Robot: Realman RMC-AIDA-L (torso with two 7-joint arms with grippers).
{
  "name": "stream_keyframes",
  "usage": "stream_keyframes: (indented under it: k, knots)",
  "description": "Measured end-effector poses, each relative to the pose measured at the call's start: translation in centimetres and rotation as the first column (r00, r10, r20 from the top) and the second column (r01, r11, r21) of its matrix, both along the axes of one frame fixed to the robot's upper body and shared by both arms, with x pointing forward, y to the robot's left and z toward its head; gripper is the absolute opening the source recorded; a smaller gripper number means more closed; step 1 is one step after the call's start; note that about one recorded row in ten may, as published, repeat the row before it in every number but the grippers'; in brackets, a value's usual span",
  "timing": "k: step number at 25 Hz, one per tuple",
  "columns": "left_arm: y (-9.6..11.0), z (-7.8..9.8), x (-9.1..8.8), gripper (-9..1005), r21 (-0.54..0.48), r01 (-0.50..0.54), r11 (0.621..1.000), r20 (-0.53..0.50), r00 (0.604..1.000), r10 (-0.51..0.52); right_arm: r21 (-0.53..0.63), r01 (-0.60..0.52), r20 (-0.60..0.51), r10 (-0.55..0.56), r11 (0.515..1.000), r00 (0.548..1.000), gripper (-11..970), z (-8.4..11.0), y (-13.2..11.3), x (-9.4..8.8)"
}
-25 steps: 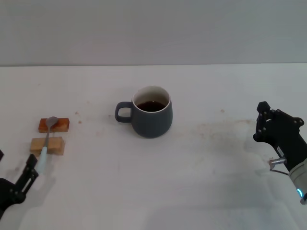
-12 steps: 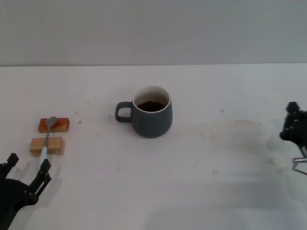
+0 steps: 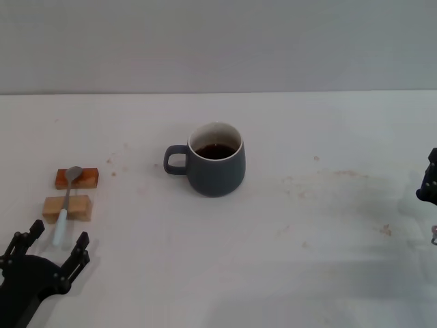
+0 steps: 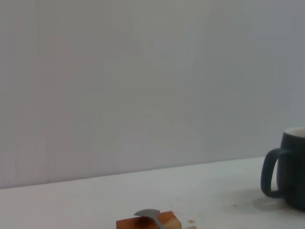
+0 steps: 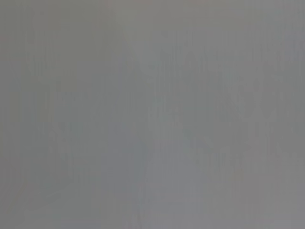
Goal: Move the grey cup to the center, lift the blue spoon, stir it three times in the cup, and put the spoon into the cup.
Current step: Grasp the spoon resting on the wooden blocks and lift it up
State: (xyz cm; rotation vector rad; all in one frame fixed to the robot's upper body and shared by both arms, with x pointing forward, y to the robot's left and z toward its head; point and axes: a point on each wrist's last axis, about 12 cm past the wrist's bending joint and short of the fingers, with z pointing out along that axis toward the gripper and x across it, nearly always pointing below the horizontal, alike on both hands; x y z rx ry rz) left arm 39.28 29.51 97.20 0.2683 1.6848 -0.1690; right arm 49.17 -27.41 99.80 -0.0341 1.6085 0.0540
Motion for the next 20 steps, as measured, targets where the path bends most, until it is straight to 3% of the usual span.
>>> stream_keyframes:
  k: [20]
  knots:
    - [-0.1,-0.3,1.3,792,0.029,-0.025,0.999,-0.036,0.999,0.026,-0.003,-0.007,-0.004,0.007,1.0,1.0,-2,-0.1,0.0,-0.2]
